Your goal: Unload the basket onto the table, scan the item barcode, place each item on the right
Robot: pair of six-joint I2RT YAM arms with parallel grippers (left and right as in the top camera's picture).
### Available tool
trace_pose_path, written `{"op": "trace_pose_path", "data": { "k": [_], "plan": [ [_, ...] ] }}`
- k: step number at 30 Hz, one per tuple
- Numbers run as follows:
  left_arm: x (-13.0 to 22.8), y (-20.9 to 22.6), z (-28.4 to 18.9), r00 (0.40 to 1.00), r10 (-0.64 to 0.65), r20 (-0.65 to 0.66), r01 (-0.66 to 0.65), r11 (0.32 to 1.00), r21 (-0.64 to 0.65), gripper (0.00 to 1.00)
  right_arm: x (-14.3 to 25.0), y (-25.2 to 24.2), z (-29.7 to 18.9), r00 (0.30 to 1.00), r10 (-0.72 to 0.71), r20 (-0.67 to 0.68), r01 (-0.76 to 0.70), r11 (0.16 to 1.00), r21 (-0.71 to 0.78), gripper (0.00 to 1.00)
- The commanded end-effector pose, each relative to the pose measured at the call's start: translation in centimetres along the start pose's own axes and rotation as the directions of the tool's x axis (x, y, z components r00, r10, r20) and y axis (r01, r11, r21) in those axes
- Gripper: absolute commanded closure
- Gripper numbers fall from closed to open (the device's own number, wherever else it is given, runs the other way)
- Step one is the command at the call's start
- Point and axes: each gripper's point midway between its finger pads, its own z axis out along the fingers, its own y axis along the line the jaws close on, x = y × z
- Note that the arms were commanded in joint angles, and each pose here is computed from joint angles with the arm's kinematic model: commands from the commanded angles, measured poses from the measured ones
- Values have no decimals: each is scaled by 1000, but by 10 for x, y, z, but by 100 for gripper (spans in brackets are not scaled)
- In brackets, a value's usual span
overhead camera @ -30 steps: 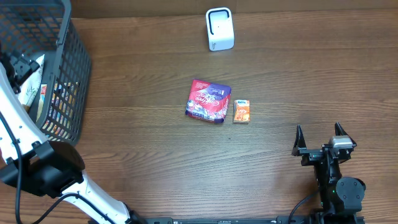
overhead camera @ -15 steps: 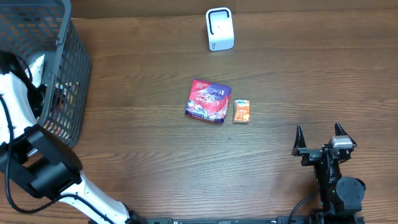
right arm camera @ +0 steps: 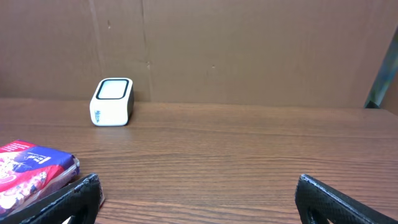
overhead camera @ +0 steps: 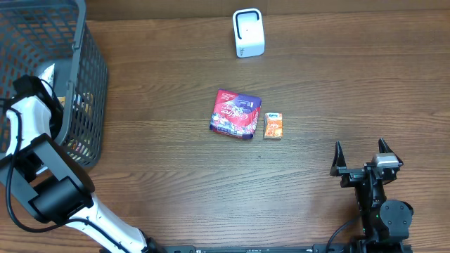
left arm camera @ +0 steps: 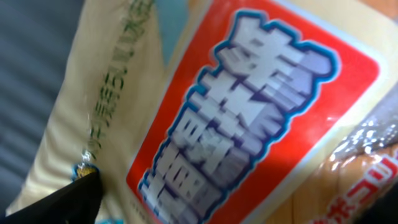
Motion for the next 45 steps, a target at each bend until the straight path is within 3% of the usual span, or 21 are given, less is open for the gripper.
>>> {"op": "trace_pose_path", "data": {
  "k": [1, 4, 8, 11, 13, 14, 18, 22, 27, 32, 39, 45],
  "plan": [
    [3, -15, 3, 998, 60, 14, -60, 998, 33, 10, 2, -3, 0, 1000, -3, 3, 3, 1000, 14, 0],
    [-2, -12, 3, 998, 58, 36, -58, 998, 12, 21, 2, -3, 0, 1000, -3, 3, 3, 1000, 14, 0],
    [-3, -6, 3, 998, 57, 38, -57, 998, -23, 55, 2, -3, 0, 1000, -3, 3, 3, 1000, 14, 0],
    [-3, -6, 3, 998, 57, 38, -57, 998, -23, 69, 2, -3, 0, 1000, -3, 3, 3, 1000, 14, 0],
    [-3, -6, 3, 998, 58, 36, -57, 998, -23, 90, 2, -3, 0, 1000, -3, 3, 3, 1000, 14, 0],
    [-3, -6, 3, 998, 58, 37, -57, 998, -23, 96, 2, -3, 0, 1000, -3, 3, 3, 1000, 14, 0],
    [-4, -6, -2, 998, 56, 36, -56, 998, -23, 96, 2, -3, 0, 1000, -3, 3, 3, 1000, 14, 0],
    [-22, -4, -33, 997, -32, 70, 34, 999, -15, 96, 2, -3, 0, 1000, -3, 3, 3, 1000, 14, 0],
    [-60, -2, -111, 963, -171, 209, 166, 985, 41, 96, 2, -3, 0, 1000, -3, 3, 3, 1000, 14, 0],
    [-82, 4, -204, 887, -207, 413, 181, 978, 102, 96, 2, -3, 0, 1000, -3, 3, 3, 1000, 14, 0],
    [-60, -12, -319, 770, -230, 595, 68, 957, 282, 96, 2, -3, 0, 1000, -3, 3, 3, 1000, 14, 0],
    [-20, -68, -378, 746, -179, 642, -164, 885, 437, 96, 2, -3, 0, 1000, -3, 3, 3, 1000, 14, 0]
  ]
}}
